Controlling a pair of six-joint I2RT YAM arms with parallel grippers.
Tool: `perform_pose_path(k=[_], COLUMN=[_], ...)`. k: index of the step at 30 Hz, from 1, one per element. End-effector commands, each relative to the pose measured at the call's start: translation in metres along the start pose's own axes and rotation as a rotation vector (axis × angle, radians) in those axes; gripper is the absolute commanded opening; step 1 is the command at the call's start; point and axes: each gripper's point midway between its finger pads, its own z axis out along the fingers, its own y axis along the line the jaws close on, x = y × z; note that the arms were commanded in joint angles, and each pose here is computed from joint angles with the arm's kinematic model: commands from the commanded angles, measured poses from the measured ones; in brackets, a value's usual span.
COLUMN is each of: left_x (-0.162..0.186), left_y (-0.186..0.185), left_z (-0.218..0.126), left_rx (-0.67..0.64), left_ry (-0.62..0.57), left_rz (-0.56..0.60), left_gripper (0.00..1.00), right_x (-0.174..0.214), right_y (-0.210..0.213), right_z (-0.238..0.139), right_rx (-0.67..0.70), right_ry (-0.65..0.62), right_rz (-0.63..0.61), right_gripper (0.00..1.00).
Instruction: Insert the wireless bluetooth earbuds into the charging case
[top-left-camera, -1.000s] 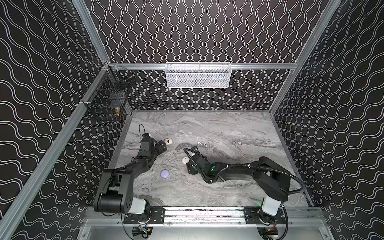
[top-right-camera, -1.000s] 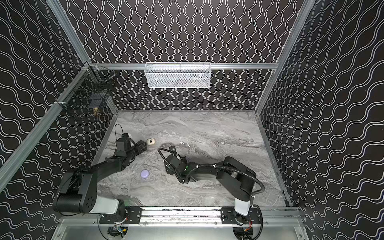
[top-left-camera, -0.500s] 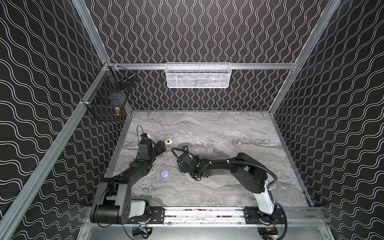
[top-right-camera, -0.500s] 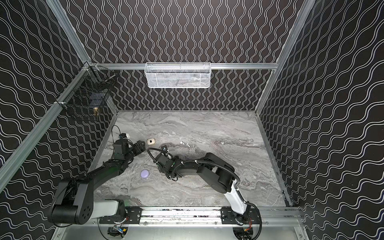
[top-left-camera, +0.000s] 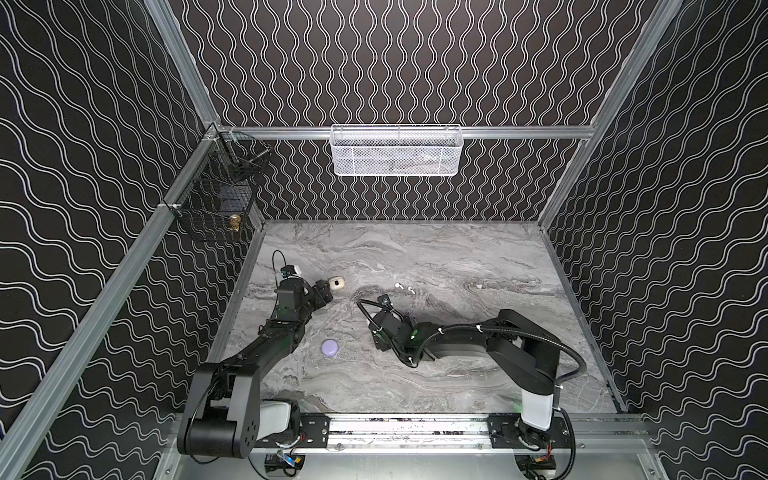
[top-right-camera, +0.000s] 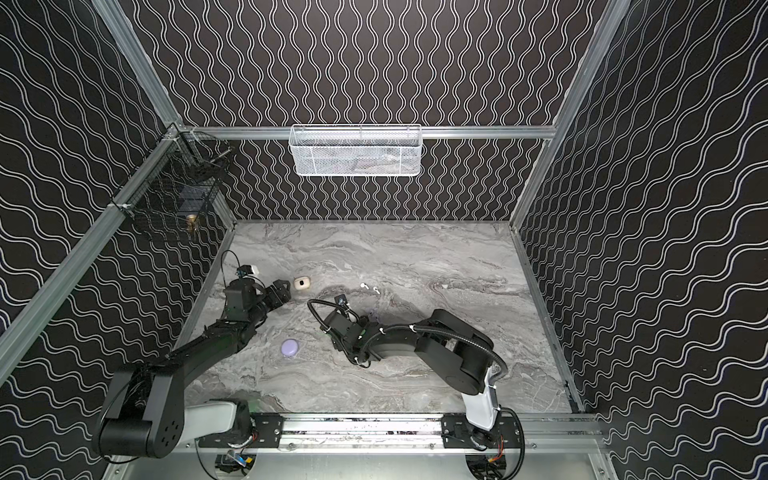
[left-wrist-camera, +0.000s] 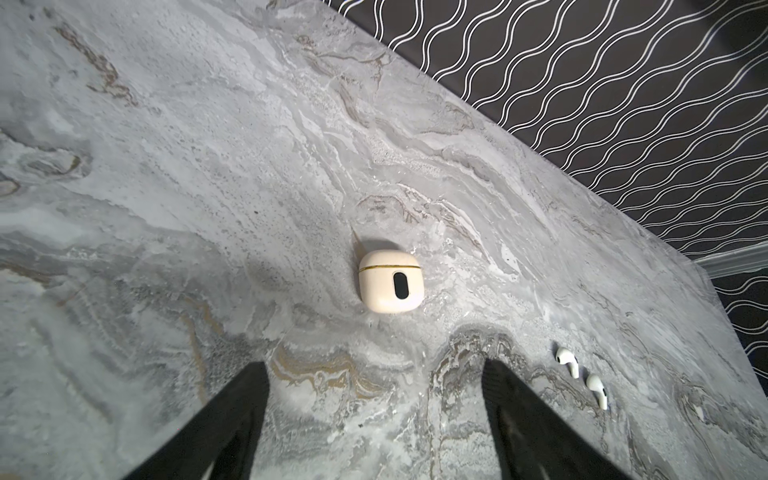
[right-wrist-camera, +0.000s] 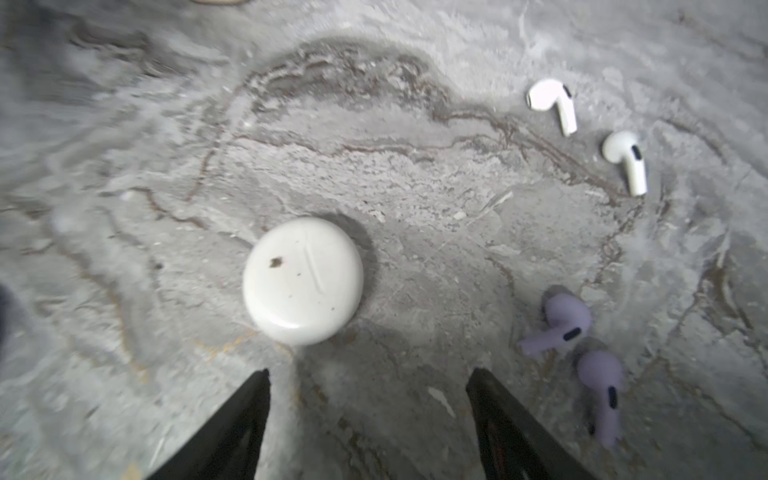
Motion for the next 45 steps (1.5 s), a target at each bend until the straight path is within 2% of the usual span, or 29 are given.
perform_pose_path(k=[1,7,14,18,22,23,31,45], left_x=[-0.004,-0.006,-0.005,-0.005,-0.004,-0.004,-0.014,-0.018], left_y=[-0.002,-0.007,-0.010,-0.012,-0.014,-0.014,-0.027,-0.034], left_z=[-0.004,-0.006,-0.006,-0.007,-0.008,-0.009,-0.024,-0.035], left_rx=[0.002,0.023,0.031,0.035,0.042,0.043,0.064,0.067], left_ry=[-0.024,-0.035,-0.033,-0.034,-0.030,-0.030,-0.061,-0.091], left_rz=[0.035,0.043,0.045,0.049,0.049,0.049,0.080,0.115], left_gripper=[0.84,0.81,0.81,0.81,0.81,0.81,0.81,0.80], right_x=[-0.030,-0.037,-0.034,-0.031,-0.033,-0.043,-0.043,-0.032], right_y=[0.012,0.018,0.029,0.037,0.032,0.033,0.026,0.019], right_z=[-0.019,-0.028,0.005,0.009,0.002,-0.008,-0.036,-0.067], right_rx=[-0.095,-0.160,-0.097,-0.144,-0.150,-0.176,-0.265,-0.352], right_ry=[-0.120,-0.190,-0.098,-0.116,-0.156,-0.190,-0.288,-0.360], right_rz=[-0.009,-0.057,-0.045,-0.088,-0.128,-0.129,-0.172,-0.208], right_gripper=[0.80,0.88,0.87,0.87,0.88,0.88,0.94,0.99])
